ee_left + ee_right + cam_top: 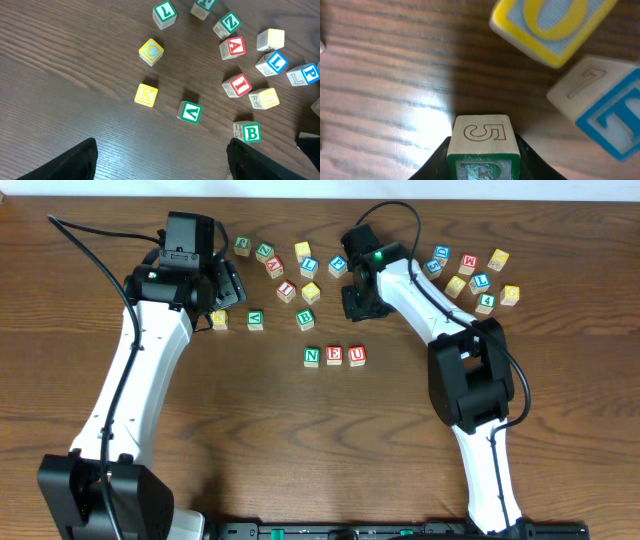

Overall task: Spell out NEURIPS
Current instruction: 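Close the right gripper on the green R block and lift it, then carry the R block and lower it right of the U block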

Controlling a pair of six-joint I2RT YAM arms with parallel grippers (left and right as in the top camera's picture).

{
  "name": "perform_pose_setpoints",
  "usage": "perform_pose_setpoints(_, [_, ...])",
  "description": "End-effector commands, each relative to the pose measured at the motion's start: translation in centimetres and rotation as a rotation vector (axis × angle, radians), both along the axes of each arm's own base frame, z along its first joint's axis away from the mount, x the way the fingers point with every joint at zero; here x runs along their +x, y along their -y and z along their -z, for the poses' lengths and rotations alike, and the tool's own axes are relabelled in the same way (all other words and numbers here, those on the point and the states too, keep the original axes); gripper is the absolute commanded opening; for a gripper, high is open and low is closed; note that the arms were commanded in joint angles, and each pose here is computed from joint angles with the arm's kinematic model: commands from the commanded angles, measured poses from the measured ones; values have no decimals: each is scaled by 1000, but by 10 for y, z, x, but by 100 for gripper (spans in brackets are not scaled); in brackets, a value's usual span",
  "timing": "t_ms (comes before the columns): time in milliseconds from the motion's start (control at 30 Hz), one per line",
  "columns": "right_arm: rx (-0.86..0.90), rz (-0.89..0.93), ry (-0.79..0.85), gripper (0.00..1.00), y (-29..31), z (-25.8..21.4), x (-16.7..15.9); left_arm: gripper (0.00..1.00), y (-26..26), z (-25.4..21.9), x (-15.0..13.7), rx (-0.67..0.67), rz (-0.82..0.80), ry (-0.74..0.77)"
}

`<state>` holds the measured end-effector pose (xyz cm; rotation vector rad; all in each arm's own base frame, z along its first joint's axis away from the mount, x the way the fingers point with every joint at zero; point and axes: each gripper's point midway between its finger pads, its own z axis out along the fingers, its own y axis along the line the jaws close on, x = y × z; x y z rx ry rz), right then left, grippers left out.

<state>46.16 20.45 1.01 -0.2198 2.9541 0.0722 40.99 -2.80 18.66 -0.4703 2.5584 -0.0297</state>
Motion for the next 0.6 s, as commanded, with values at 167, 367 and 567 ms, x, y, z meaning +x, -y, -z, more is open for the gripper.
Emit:
perform_pose_setpoints(167, [25, 14, 51, 29, 7, -81, -12, 81, -1, 6, 0, 3, 4, -16])
perform_pose_setpoints(367, [-17, 14, -41, 29, 23, -102, -48, 81, -1, 6, 0, 3, 4, -16])
perform_pose_setpoints(567, [-66, 25, -149, 28, 34, -81, -73, 82, -1, 5, 1, 3, 4, -15])
